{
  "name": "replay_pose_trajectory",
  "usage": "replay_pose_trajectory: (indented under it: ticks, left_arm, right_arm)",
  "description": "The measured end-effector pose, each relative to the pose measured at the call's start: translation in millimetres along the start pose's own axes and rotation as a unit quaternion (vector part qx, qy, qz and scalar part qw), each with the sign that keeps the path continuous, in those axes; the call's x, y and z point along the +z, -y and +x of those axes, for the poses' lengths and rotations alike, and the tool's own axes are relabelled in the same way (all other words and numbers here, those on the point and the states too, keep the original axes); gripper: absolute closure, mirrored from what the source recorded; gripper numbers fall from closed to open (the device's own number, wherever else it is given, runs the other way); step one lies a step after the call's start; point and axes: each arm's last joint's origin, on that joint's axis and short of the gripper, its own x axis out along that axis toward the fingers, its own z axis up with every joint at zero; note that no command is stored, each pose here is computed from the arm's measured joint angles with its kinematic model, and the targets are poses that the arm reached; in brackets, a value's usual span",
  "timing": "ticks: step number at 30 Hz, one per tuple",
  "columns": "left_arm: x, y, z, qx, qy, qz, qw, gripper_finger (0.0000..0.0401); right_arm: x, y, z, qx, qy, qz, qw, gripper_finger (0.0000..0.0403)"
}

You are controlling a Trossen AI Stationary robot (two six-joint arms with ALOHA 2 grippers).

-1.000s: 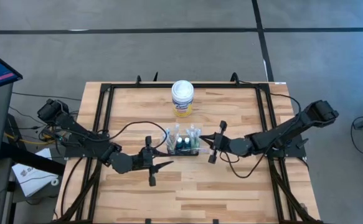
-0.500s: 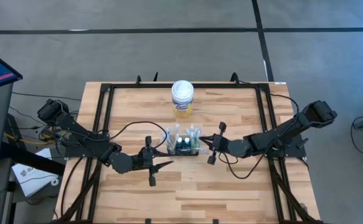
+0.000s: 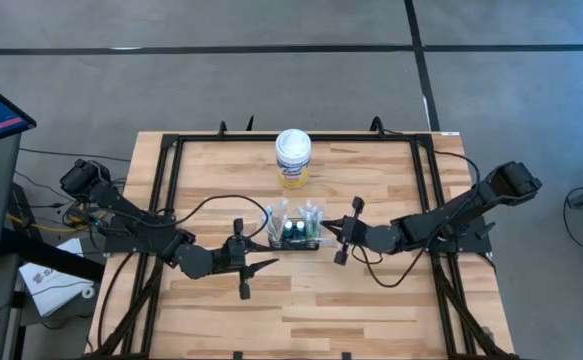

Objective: Pick & Place toothbrushing station
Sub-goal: Put the green toothbrush into the mesh organizer

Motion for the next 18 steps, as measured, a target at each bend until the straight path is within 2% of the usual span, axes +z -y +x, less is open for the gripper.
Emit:
replay_pose_trajectory:
  ticks: [6,18]
  left_arm:
    - [0,0,0,0.000,0.000,0.000,1.000,0.0306]
    - [0,0,0,0.000,0.000,0.000,1.000,0.0306]
  right_arm:
    - [-13,2,-2,0.001,-0.002,0.015,1.000,0.0403]
    - [-11,0,-3,0.031,0.012,0.014,0.999,0.0393]
